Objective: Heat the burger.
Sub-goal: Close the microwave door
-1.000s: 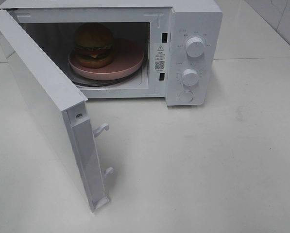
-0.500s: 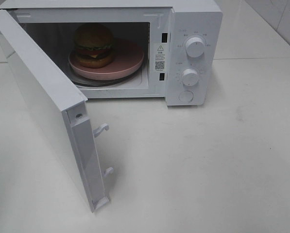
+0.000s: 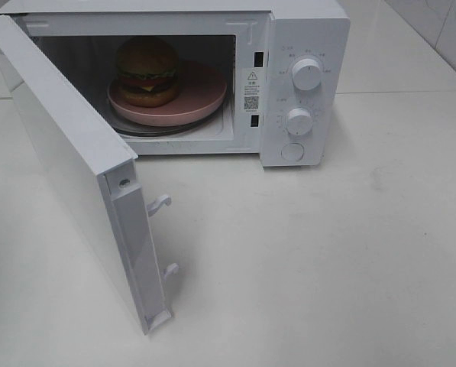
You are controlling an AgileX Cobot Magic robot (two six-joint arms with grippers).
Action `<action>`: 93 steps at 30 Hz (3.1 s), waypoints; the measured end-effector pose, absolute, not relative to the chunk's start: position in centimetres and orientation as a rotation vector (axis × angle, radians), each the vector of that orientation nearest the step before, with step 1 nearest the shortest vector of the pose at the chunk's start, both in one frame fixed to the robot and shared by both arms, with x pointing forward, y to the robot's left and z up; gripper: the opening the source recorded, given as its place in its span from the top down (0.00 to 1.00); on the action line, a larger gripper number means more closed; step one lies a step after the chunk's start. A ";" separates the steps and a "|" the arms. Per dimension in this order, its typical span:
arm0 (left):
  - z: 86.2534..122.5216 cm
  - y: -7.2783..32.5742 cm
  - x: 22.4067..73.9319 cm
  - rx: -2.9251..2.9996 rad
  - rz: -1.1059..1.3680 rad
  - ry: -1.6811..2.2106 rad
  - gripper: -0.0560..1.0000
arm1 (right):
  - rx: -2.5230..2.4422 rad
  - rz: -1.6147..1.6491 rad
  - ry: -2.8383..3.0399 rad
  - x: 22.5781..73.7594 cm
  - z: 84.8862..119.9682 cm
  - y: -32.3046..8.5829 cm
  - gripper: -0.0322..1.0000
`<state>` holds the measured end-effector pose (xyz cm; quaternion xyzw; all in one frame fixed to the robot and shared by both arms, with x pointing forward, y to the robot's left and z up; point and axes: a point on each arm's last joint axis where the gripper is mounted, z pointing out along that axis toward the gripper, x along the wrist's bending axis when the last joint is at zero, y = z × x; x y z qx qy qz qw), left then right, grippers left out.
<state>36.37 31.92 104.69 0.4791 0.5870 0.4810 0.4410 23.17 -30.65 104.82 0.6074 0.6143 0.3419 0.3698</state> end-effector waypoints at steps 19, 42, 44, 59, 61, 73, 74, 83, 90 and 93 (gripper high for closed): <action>100.2 30.9 41.4 1.389 1.118 1.271 0.95 | 1.559 0.877 1.576 23.2 104.8 -30.7 0.24; 94.3 22.1 44.4 1.590 0.823 1.048 0.95 | 1.559 0.877 1.576 23.2 104.8 -30.7 0.24; 94.0 21.4 44.5 1.575 0.817 1.050 0.95 | 1.559 0.877 1.576 23.2 104.8 -30.7 0.24; 92.8 15.4 46.4 1.486 0.830 1.087 0.95 | 1.559 0.877 1.576 23.2 104.8 -30.7 0.24; 93.1 14.5 47.0 1.478 0.841 1.084 0.95 | 1.559 0.877 1.576 23.2 104.8 -30.7 0.24; 94.7 10.7 51.2 1.425 0.881 1.132 0.95 | 1.559 0.877 1.576 23.2 104.8 -30.7 0.24; 95.2 10.0 52.0 1.417 0.891 1.120 0.95 | 1.559 0.877 1.576 23.2 104.8 -30.7 0.24; 96.3 7.4 54.6 1.412 0.878 1.119 0.95 | 1.559 0.877 1.576 23.2 104.8 -30.7 0.24; 95.6 5.0 55.0 1.463 0.857 1.142 0.95 | 1.559 0.877 1.576 23.2 104.8 -30.7 0.24; 95.3 4.1 55.2 1.492 0.845 1.135 0.95 | 1.559 0.877 1.576 23.2 104.8 -30.7 0.24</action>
